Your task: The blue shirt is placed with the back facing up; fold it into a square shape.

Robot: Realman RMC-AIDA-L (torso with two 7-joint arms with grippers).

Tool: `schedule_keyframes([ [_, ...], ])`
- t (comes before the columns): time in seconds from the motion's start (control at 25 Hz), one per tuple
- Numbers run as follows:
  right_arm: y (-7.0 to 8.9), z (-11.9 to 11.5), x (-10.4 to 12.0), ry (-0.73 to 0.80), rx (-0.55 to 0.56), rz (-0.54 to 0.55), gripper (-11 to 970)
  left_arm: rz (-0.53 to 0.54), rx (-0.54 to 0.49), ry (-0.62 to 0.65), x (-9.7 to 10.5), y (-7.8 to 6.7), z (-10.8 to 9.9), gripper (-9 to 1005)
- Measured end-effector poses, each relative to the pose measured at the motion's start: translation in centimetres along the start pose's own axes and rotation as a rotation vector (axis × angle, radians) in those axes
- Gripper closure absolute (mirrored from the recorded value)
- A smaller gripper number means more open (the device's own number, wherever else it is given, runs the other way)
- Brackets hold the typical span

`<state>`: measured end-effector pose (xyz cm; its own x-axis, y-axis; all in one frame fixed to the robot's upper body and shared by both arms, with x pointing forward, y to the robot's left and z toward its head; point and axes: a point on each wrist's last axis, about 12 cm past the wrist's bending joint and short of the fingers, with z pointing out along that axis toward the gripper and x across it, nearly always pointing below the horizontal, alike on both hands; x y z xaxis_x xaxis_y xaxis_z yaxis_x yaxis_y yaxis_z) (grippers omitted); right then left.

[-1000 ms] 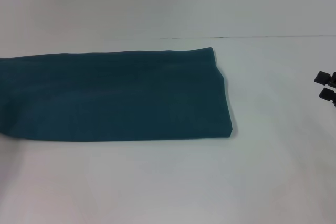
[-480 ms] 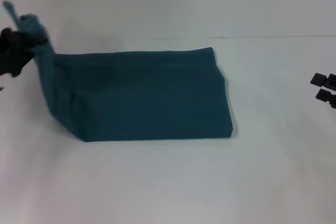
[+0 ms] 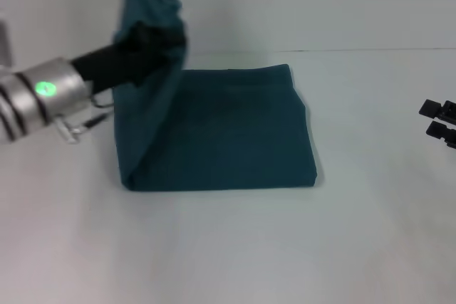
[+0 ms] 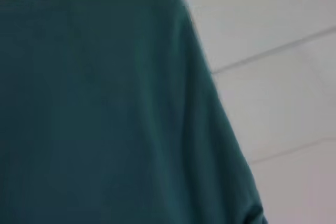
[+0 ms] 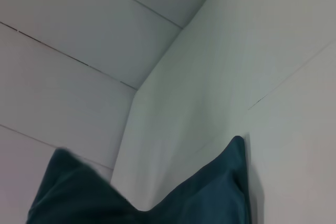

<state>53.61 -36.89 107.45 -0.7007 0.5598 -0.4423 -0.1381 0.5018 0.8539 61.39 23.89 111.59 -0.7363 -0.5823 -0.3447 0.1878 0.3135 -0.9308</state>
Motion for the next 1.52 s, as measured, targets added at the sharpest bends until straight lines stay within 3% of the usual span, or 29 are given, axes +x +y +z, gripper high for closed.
schedule_keyframes([
  [0.24,-0.1,-0.1,0.1,0.000,0.001,0.002,216,0.048,-0.037,0.122,4.2,0.5,5.0,914],
  [0.28,-0.1,-0.1,0.1,0.000,0.001,0.003,216,0.048,-0.037,0.122,4.2,0.5,5.0,908],
  [0.36,-0.1,-0.1,0.2,0.001,0.001,0.005,217,0.099,-0.058,0.200,7.0,0.9,6.9,896],
  [0.52,-0.3,-0.3,0.4,0.006,0.008,0.006,217,0.191,-0.045,0.330,9.3,0.3,8.3,871],
  [0.72,-0.4,-0.5,0.6,0.008,0.015,0.009,218,0.243,-0.010,0.460,10.0,-0.8,8.5,840],
  [0.92,-0.5,-0.6,0.6,0.015,0.022,0.006,219,0.290,0.081,0.445,8.2,-1.6,6.8,809],
  [1.04,-0.5,-0.5,0.5,0.040,0.034,-0.004,220,0.268,0.092,0.375,6.3,-1.5,4.8,690],
  [1.32,0.0,0.6,-0.2,0.118,0.057,-0.058,221,0.115,-0.043,0.229,2.4,1.0,-1.8,479],
  [1.4,0.7,1.4,-0.8,0.167,0.062,-0.091,221,0.085,-0.058,0.221,2.1,1.4,-2.8,426],
  [1.52,2.2,3.4,-2.3,0.262,0.083,-0.153,222,0.036,-0.076,0.189,1.3,2.2,-6.0,328],
])
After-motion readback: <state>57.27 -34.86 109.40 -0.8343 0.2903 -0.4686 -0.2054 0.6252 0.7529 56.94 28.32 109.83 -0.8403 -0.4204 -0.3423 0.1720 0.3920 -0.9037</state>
